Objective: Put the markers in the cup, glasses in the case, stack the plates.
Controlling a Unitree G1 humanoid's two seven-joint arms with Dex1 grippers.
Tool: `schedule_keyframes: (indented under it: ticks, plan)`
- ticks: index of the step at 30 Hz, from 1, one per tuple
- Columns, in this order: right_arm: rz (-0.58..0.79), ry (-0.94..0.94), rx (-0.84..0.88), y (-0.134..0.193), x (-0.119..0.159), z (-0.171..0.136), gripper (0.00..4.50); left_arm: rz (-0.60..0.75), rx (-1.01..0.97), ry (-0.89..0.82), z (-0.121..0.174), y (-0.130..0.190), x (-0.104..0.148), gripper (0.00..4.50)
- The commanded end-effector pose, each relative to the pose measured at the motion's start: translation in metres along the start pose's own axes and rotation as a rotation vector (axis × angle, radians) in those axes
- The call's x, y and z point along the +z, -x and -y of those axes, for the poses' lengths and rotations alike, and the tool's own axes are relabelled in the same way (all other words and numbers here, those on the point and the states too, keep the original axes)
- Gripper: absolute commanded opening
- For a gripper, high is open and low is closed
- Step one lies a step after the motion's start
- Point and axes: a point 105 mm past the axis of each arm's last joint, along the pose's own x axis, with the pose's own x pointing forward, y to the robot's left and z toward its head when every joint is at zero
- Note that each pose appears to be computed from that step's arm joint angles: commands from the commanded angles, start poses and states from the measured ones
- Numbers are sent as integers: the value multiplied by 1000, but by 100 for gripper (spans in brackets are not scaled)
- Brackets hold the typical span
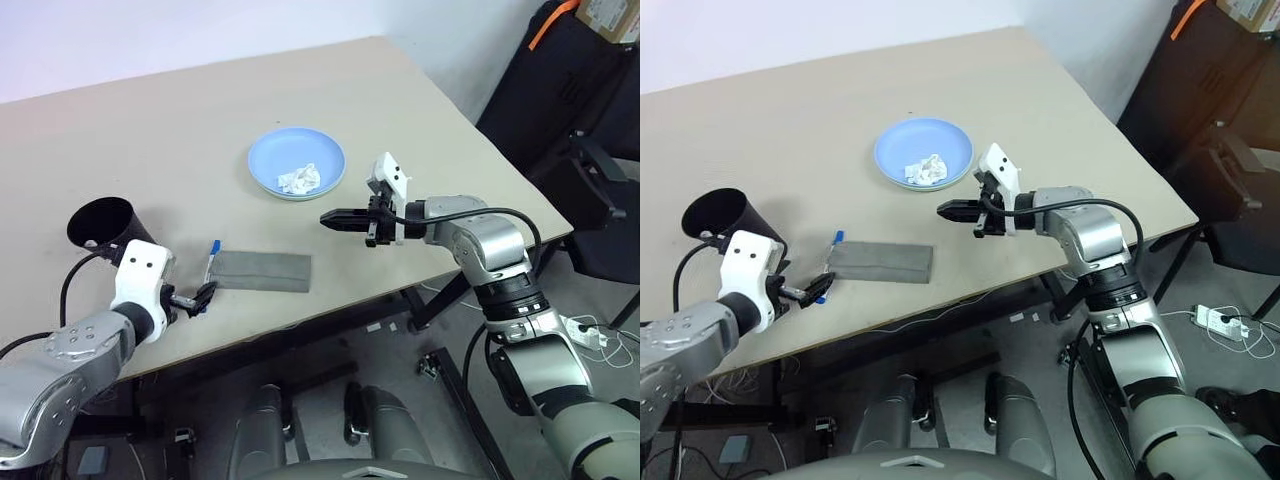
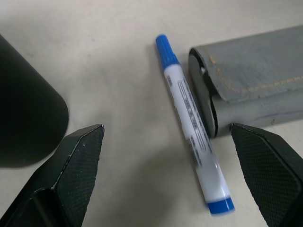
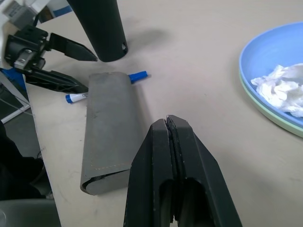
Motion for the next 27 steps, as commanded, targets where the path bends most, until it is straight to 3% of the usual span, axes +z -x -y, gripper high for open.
schedule_keyframes:
  ticks: [1, 10, 13, 23, 27]
  plan:
    - [40, 45, 1, 4, 15, -5, 0, -89, -4, 31, 4, -13, -18, 446]
    - [35, 49, -4, 6, 14, -7, 0, -144, -49, 90, 17, -27, -20, 446]
    - [37, 49, -3, 6, 14, -8, 0, -130, -31, 95, 13, -28, -13, 384]
    - [43, 53, -10, 4, 12, -8, 0, -101, -32, 95, 14, -36, 0, 39]
    - [41, 53, -17, 5, 11, -8, 0, -109, -2, 75, 10, -41, 1, 32]
